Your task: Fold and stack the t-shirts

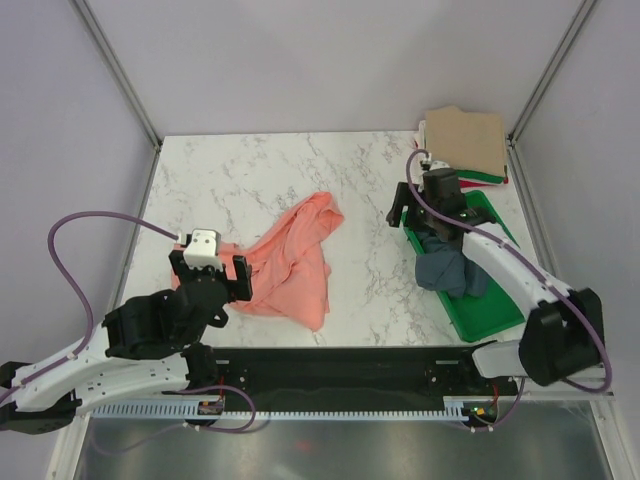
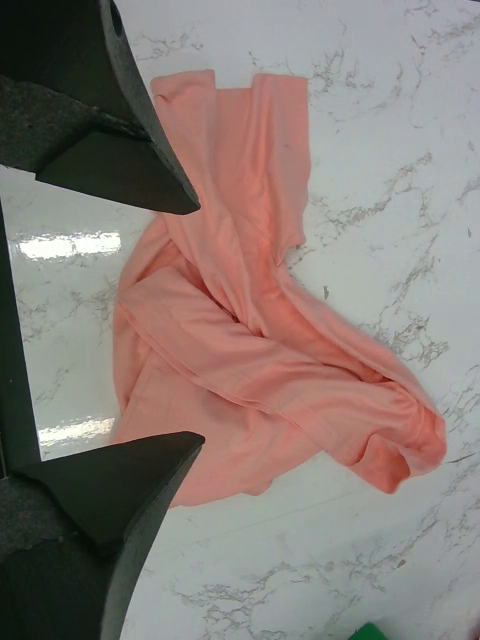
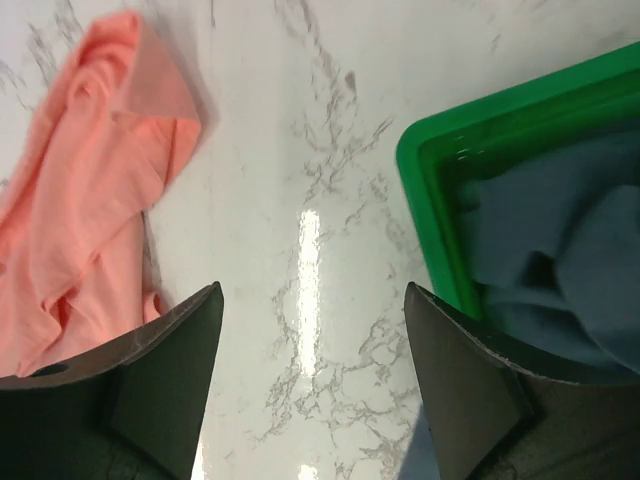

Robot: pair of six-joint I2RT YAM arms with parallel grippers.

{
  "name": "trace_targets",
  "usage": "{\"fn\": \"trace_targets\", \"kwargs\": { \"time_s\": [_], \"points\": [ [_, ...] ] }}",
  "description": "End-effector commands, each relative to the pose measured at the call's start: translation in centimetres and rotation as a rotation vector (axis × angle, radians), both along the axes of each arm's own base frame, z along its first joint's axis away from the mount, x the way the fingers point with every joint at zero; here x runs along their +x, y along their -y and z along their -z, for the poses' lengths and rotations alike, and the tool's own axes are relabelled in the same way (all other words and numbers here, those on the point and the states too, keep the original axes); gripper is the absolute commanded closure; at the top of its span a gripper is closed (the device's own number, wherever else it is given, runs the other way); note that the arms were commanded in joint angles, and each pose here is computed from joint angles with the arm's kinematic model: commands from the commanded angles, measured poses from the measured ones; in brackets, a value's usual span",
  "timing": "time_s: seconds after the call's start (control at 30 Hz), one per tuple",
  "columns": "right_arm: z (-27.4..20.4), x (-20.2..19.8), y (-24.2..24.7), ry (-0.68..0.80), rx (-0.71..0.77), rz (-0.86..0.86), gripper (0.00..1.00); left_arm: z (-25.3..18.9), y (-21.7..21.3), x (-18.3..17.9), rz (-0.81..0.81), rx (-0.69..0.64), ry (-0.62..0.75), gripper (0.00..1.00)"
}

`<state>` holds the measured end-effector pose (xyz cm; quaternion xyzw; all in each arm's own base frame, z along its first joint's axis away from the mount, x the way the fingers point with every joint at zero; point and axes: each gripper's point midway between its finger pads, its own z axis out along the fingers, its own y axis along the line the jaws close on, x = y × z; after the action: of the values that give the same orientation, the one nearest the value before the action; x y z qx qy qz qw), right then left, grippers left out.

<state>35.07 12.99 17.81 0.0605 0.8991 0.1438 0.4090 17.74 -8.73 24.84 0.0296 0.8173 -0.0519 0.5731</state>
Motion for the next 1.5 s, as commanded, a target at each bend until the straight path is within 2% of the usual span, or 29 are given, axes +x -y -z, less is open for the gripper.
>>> {"fn": "trace_targets", "kwargs": {
  "time_s": [0.0, 0.13, 0.27, 0.43, 0.53, 0.7, 0.83, 0.93, 1.03, 1.1, 1.17, 1.2, 1.23, 1.3, 1.47],
  "points": [
    [2.6, 1.0, -4.3, -0.045, 0.133, -0.156, 0.20, -1.4, -0.3, 0.4, -0.054, -0.058, 0.028, 0.03],
    [7.5, 2.8, -4.4, -0.136, 0.096, -0.118, 0.19, -1.3, -0.3, 0.5, -0.057, -0.044, 0.026, 0.03],
    [10.2, 3.3, -0.1, -0.178, -0.023, 0.050, 0.13, -1.3, -0.3, 0.5, -0.063, -0.042, 0.028, 0.03],
    [11.4, 3.5, 6.5, -0.209, -0.039, 0.205, 0.11, -1.0, -0.2, 0.6, -0.064, -0.023, 0.022, 0.02],
    [10.5, 3.5, 7.6, -0.190, -0.026, 0.217, 0.12, -0.8, 0.2, 0.8, -0.063, 0.006, 0.014, 0.02],
    [7.2, 3.7, 3.6, -0.119, 0.045, 0.078, 0.14, -0.7, 0.1, 1.0, -0.077, 0.043, 0.013, 0.02],
    [4.8, 2.0, -5.5, -0.061, 0.061, -0.152, 0.13, -1.0, -0.2, 0.9, -0.081, 0.021, 0.019, 0.02],
    [3.9, 2.3, -10.8, -0.027, 0.102, -0.255, 0.12, -1.1, -0.3, 0.8, -0.082, 0.004, 0.022, 0.02],
    [4.3, 4.1, -13.8, -0.016, 0.103, -0.291, 0.11, -1.1, -0.2, 0.8, -0.078, 0.001, 0.018, 0.02],
    [6.1, 5.4, -15.0, -0.044, 0.099, -0.304, 0.11, -1.0, -0.1, 0.8, -0.073, 0.005, 0.013, 0.02],
    [5.1, 7.0, -16.7, -0.018, 0.114, -0.334, 0.12, -0.9, 0.0, 0.8, -0.070, 0.010, 0.009, 0.02],
    [6.9, 7.5, -17.3, -0.051, 0.093, -0.338, 0.12, -0.9, 0.0, 0.8, -0.068, 0.010, 0.009, 0.03],
    [5.7, 8.7, -18.1, -0.020, 0.095, -0.343, 0.12, -0.9, 0.0, 0.8, -0.069, 0.008, 0.009, 0.03],
    [7.7, 9.5, -18.5, -0.060, 0.059, -0.342, 0.13, -1.0, 0.0, 0.8, -0.068, 0.007, 0.010, 0.03],
    [8.7, 11.3, -19.2, -0.064, 0.024, -0.336, 0.17, -1.1, -0.3, 0.7, -0.071, -0.008, 0.016, 0.03]
  ]
}}
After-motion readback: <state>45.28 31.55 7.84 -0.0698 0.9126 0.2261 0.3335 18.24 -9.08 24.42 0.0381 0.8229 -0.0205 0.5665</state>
